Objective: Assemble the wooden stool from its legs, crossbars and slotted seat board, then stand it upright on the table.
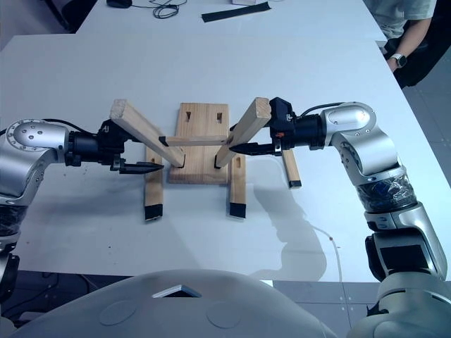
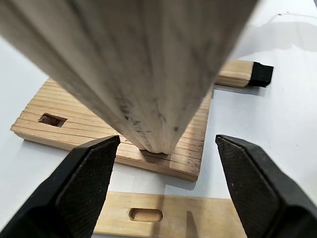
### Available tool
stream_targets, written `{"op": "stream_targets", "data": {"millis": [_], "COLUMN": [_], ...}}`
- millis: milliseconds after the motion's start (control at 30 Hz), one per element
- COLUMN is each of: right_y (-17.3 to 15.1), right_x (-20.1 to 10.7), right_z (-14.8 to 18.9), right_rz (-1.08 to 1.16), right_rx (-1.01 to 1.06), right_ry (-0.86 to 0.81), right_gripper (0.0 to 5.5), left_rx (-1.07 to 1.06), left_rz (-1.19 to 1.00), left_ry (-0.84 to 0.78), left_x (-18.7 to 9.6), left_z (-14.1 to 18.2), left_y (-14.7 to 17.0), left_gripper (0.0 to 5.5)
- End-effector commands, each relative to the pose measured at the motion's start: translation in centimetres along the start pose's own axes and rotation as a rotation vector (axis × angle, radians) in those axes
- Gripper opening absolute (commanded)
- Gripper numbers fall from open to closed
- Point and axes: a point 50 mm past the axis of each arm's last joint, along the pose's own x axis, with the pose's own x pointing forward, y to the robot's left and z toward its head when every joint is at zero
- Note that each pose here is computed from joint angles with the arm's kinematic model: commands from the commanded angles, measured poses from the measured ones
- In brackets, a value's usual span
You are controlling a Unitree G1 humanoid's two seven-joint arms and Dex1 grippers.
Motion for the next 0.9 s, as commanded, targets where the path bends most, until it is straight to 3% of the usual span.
{"op": "stream_targets", "data": {"millis": [33, 300, 600, 767, 900], "right_y": [1.5, 1.3, 1.5, 1.6, 1.7], "right_x": [1.2, 1.4, 1.3, 1.5, 1.5], "right_z": [-4.4, -4.6, -4.8, -4.7, -4.7], "right_rz": [0.053, 0.056, 0.047, 0.053, 0.062], "right_rx": [0.151, 0.146, 0.141, 0.136, 0.132], "right_ry": [0.18, 0.188, 0.196, 0.194, 0.198], "right_gripper": [2.04, 2.04, 2.04, 2.04, 2.04], "left_rx": [0.052, 0.048, 0.071, 0.086, 0.056], "left_rz": [-0.007, -0.01, -0.084, 0.107, 0.35], "left_ry": [-0.053, -0.023, 0.175, 0.213, 0.12], "left_x": [1.4, 1.3, -3.6, -4.6, -2.9], "left_z": [1.7, 0.5, -3.1, -3.3, -0.8], "left_y": [0.0, -0.5, 1.6, 6.2, 10.7], "left_gripper": [3.6, 3.6, 3.6, 3.6, 3.6]}}
